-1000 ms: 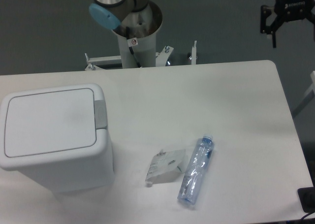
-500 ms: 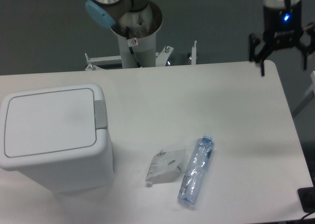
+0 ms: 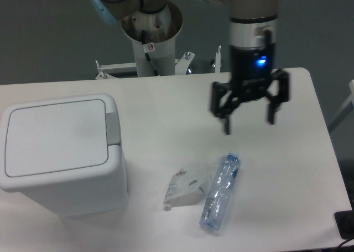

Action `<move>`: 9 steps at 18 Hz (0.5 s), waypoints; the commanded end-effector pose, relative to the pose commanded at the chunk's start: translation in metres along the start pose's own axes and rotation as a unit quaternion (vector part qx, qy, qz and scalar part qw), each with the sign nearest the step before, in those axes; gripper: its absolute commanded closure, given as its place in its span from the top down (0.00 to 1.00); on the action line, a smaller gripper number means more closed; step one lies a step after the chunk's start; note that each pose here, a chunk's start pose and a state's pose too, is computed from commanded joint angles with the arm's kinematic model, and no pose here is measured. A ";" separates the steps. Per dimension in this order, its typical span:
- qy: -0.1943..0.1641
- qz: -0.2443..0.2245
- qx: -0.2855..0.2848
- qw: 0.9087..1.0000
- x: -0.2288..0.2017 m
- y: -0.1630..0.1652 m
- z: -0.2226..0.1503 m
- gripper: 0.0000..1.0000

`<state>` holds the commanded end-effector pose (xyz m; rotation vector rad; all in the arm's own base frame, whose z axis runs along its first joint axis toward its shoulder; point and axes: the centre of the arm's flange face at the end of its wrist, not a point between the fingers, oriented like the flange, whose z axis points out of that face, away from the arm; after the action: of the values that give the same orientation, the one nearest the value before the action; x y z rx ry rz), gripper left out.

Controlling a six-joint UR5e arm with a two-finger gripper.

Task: Open the trash can
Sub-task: 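Move the open gripper toward the grey tab on the trash can lid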

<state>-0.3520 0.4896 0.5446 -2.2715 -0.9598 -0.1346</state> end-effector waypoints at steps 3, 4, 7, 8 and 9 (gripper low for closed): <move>0.023 0.012 -0.026 0.999 0.024 0.024 0.018 1.00; 0.031 0.008 -0.034 0.999 0.022 0.029 0.024 1.00; 0.033 0.005 -0.043 0.998 0.020 0.037 0.031 1.00; 0.036 0.003 -0.047 0.998 0.020 0.039 0.034 1.00; 0.038 0.005 -0.049 0.998 0.025 0.042 0.034 1.00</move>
<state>-0.3114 0.5038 0.5036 -2.3420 -0.9203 -0.2664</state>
